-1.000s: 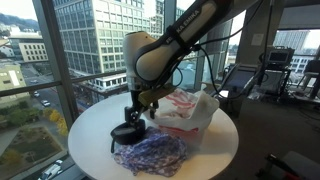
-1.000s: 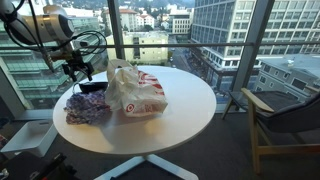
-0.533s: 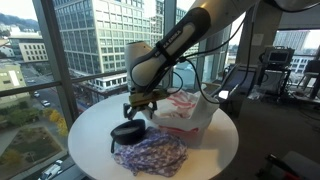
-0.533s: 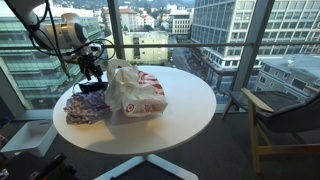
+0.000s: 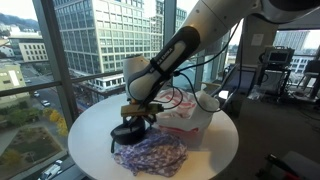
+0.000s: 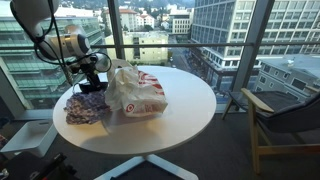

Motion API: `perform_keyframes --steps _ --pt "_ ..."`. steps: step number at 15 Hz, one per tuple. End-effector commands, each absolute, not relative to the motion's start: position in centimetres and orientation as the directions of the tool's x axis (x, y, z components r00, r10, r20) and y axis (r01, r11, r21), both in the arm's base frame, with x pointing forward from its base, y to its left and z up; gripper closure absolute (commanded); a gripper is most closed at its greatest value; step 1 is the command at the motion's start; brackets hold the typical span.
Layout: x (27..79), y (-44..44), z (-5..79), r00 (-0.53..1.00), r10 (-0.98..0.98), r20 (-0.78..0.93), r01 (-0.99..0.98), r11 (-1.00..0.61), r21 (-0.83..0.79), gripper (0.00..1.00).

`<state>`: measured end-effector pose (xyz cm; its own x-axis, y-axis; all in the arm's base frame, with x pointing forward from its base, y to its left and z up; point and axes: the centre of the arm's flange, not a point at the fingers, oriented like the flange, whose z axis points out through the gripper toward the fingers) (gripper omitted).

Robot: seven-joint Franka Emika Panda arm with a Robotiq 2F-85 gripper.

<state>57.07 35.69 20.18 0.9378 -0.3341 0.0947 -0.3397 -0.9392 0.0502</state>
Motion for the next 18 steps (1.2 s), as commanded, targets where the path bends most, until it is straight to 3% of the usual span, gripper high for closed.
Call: perform_keyframes --steps 1,9,13,15,18 --pt "56.6 36.4 19.6 0.919 -0.367 0.144 -0.376 -0.926 0.041 0.15" --pt "55.9 36.5 19.6 0.916 -0.368 0.161 -0.377 -0.925 0.033 0.80" --pt "55.6 36.2 20.6 0.914 -0.370 0.165 -0.365 -0.929 -0.058 0.89" --pt "55.4 36.1 21.7 0.907 -0.376 0.188 -0.356 -0.926 -0.128 0.82" --pt "55.0 35.6 23.2 0.895 -0.394 0.207 -0.346 -0.909 -0.233 0.82"
